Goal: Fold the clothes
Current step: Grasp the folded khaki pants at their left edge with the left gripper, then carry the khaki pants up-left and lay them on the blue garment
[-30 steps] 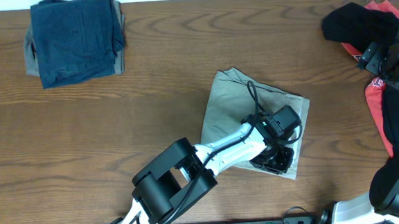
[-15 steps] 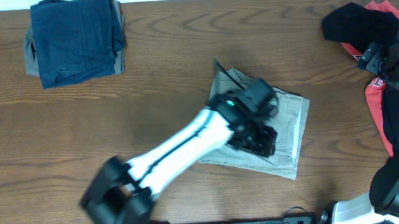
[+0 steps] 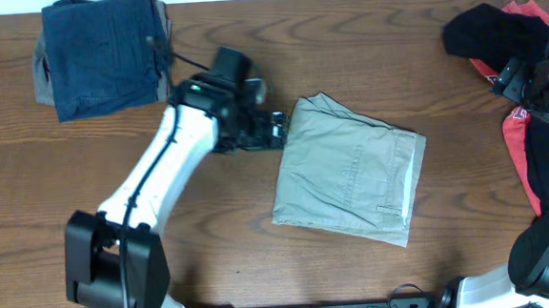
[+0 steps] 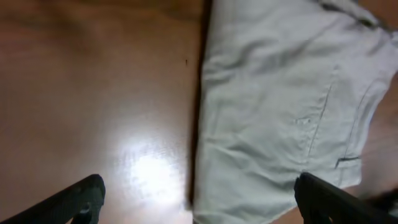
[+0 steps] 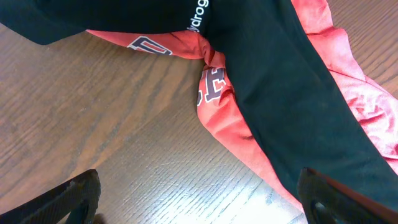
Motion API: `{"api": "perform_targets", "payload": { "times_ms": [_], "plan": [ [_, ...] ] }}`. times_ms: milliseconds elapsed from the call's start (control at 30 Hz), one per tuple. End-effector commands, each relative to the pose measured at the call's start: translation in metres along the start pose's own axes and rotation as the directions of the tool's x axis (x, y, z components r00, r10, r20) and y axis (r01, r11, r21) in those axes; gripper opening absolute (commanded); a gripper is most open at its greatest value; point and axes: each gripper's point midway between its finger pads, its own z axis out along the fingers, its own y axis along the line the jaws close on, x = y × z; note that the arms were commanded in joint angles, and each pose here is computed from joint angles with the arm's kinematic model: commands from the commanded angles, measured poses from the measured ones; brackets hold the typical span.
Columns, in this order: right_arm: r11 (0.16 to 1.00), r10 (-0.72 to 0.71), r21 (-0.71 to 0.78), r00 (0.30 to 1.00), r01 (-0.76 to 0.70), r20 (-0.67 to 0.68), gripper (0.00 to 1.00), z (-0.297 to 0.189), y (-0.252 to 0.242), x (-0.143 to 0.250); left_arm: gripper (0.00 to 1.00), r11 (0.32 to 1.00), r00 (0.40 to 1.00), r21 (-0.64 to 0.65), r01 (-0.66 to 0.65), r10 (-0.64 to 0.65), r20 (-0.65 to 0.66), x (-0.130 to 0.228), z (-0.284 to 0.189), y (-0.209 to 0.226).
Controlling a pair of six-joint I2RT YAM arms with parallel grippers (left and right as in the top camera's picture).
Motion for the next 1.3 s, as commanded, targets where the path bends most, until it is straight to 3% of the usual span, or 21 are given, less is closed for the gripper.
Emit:
{"api": "perform_targets", "payload": {
  "times_ms": [0,567,700,767,800,900,1000,1167,1233,1267],
  "plan": [
    [1.0,-0.01,0.011,1.0,0.009,0.01,0.99,-0.002,-0.002,-0.003,0.98,0.977,0.995,0.199,-0.074,0.084,-0.045,0.007,0.012,-0.009],
    [1.0,-0.01,0.011,1.0,0.01,0.01,0.99,-0.002,-0.002,-0.003,0.98,0.877,0.971,0.481,0.0,0.115,-0.209,0.026,0.09,-0.011],
    [1.0,-0.011,0.01,1.0,0.01,0.01,0.99,-0.002,-0.002,-0.003,1.0,0.871,0.962,0.491,0.034,0.104,-0.252,0.034,0.102,-0.01],
    [1.0,-0.011,0.011,1.0,0.01,0.01,0.99,-0.002,-0.002,-0.003,0.73,0.871,0.957,0.49,0.036,0.112,-0.268,0.039,0.105,-0.014],
    [1.0,-0.011,0.011,1.0,0.01,0.01,0.99,-0.002,-0.002,-0.003,0.64,0.871,0.954,0.49,0.032,0.119,-0.274,0.041,0.106,-0.016],
    [1.0,-0.011,0.01,1.0,0.011,0.01,0.99,-0.002,-0.002,-0.003,0.57,0.87,0.947,0.494,0.016,0.145,-0.286,0.047,0.109,-0.025],
    [1.0,-0.011,0.011,1.0,0.01,0.01,0.99,-0.002,-0.002,-0.003,0.37,0.872,0.939,0.49,-0.001,0.169,-0.298,0.054,0.113,-0.034],
    [1.0,-0.011,0.011,1.0,0.011,0.01,0.99,-0.002,-0.002,-0.003,0.23,0.885,0.934,0.466,0.005,0.163,-0.318,0.058,0.118,-0.039],
    [1.0,-0.011,0.01,1.0,0.01,0.01,0.99,-0.002,-0.002,-0.003,0.06,0.89,0.934,0.456,0.021,0.145,-0.326,0.058,0.118,-0.039],
    [1.0,-0.011,0.011,1.0,0.011,0.01,0.99,-0.002,-0.002,-0.003,0.06,0.891,0.934,0.453,0.025,0.14,-0.328,0.058,0.119,-0.039]
  ]
}}
